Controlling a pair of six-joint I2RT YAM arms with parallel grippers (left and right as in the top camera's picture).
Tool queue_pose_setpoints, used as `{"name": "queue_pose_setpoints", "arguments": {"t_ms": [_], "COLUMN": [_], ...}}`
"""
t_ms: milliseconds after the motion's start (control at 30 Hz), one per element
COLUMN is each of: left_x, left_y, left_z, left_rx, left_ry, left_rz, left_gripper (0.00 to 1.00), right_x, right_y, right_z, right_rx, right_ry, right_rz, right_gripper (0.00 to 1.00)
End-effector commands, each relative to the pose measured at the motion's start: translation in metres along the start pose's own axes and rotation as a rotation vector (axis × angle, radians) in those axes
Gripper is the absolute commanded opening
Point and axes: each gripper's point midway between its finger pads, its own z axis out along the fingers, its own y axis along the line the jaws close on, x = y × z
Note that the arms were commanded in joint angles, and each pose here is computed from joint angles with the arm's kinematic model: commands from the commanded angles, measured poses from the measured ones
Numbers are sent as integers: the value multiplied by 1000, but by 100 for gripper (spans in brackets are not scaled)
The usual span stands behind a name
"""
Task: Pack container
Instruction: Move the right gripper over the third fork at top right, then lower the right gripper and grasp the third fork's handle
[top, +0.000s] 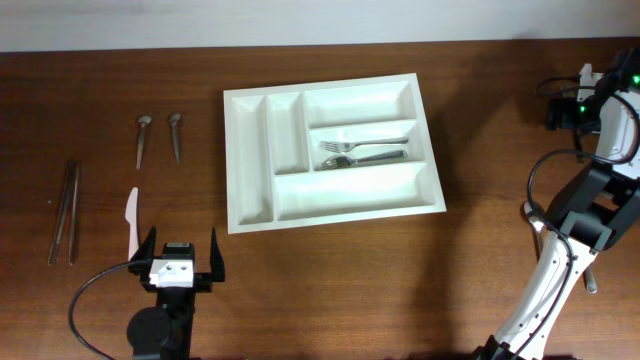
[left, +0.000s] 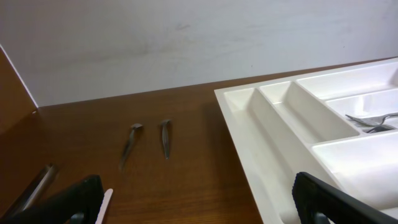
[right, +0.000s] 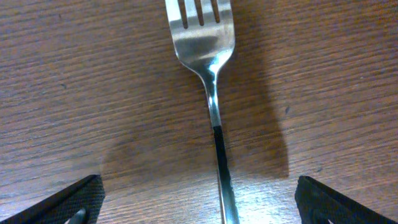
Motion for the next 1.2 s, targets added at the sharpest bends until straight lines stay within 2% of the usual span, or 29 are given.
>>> {"name": "queue_pose_setpoints", "arguments": {"t_ms": [0,167,267,333,433,533,933,967,1033,1167], "left_x": [1,1,1,1,1,1,1,1,1,1], "left_y": [-1,-1,-1,-1,-1,-1,-1,-1,-1,-1], "left_z": [0,0,0,0,0,0,0,0,0,0], "left_rx": [1,1,1,1,1,1,1,1,1,1], "left_ry": [0,0,0,0,0,0,0,0,0,0], "left_rz": [16,16,16,16,16,16,16,16,16,16], "left_gripper": [99,99,99,99,99,99,99,99,99,99], "right_x": [19,24,26,28,31,36,54,54,54,53], "right_y": [-9,-19,-20,-22,-22,-18,-7,-7,-6,-7], "right_z": [14,13,13,13,13,12,14,14,14,14], "right_rx": [28,40,40,40,20,-32,-113,-113,-116,-113], "right_ry": [64,74,79,83,90,95,147,146,144,139], "right_rz": [18,31,34,37,39,17,-121,-121,-135,-139], "right_gripper": [99,100,90,88,89,94,95,93,80,65]}}
